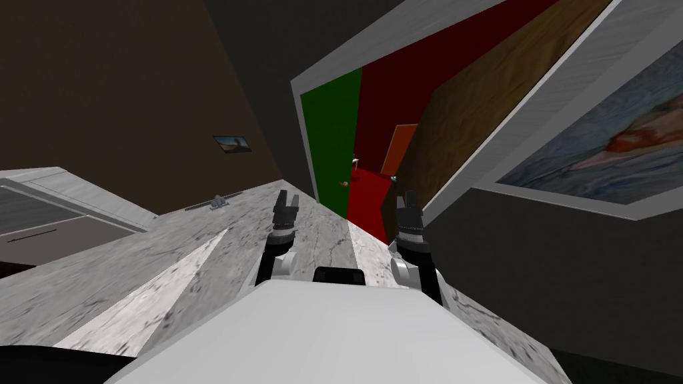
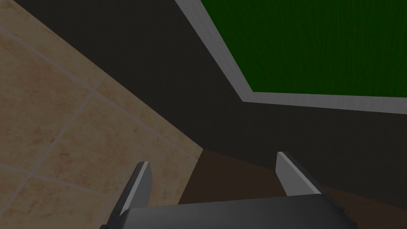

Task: Push the door open

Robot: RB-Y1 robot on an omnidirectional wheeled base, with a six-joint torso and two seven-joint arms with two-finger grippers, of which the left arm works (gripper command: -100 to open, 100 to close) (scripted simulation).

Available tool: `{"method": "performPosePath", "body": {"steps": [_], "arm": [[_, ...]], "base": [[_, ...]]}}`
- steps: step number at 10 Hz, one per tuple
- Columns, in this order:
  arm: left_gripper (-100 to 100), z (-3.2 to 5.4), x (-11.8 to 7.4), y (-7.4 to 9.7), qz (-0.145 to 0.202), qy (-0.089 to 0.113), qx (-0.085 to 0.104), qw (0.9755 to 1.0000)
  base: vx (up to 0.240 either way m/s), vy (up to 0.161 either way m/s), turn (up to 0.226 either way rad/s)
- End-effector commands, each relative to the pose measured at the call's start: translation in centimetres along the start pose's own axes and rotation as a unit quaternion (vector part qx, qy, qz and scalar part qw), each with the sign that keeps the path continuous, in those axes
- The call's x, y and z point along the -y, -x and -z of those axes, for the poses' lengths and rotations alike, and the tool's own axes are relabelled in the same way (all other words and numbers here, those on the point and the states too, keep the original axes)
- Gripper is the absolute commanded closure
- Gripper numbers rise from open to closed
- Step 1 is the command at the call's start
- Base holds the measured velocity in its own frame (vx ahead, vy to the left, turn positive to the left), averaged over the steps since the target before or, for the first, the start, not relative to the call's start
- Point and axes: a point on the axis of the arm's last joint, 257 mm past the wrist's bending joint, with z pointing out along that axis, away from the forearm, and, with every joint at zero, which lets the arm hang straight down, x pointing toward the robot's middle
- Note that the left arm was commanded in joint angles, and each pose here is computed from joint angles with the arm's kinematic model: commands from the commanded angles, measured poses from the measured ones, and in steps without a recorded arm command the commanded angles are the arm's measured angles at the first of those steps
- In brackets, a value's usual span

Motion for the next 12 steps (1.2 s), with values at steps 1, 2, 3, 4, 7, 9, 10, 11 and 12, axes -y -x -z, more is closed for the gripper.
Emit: {"method": "performPosePath", "body": {"steps": [1,2,3,4,7,9,10,11,12], "arm": [[-100,0.24,-1.1,-0.6,0.006,0.008,-0.006,0.9999],[-100,0.37,-1.8,-1.0,0.009,0.013,-0.010,0.9998],[-100,0.53,-2.5,-1.4,0.013,0.019,-0.014,0.9996],[-100,0.69,-3.2,-1.7,0.016,0.024,-0.019,0.9994],[-100,1.22,-5.4,-2.9,0.027,0.041,-0.031,0.9983],[-100,1.65,-7.0,-3.8,0.035,0.053,-0.040,0.9972],[-100,1.88,-7.7,-4.3,0.038,0.059,-0.045,0.9965],[-100,2.12,-8.5,-4.7,0.042,0.066,-0.049,0.9957],[-100,2.37,-9.2,-5.2,0.046,0.072,-0.054,0.9949]], "base": [[0.095,0.012,-0.012],[0.096,0.021,-0.014],[0.093,0.031,-0.013],[0.092,0.019,-0.015],[0.105,0.012,-0.014],[0.099,0.023,-0.018],[0.097,0.030,-0.016],[0.094,0.016,-0.019],[0.089,0.021,-0.016]]}}
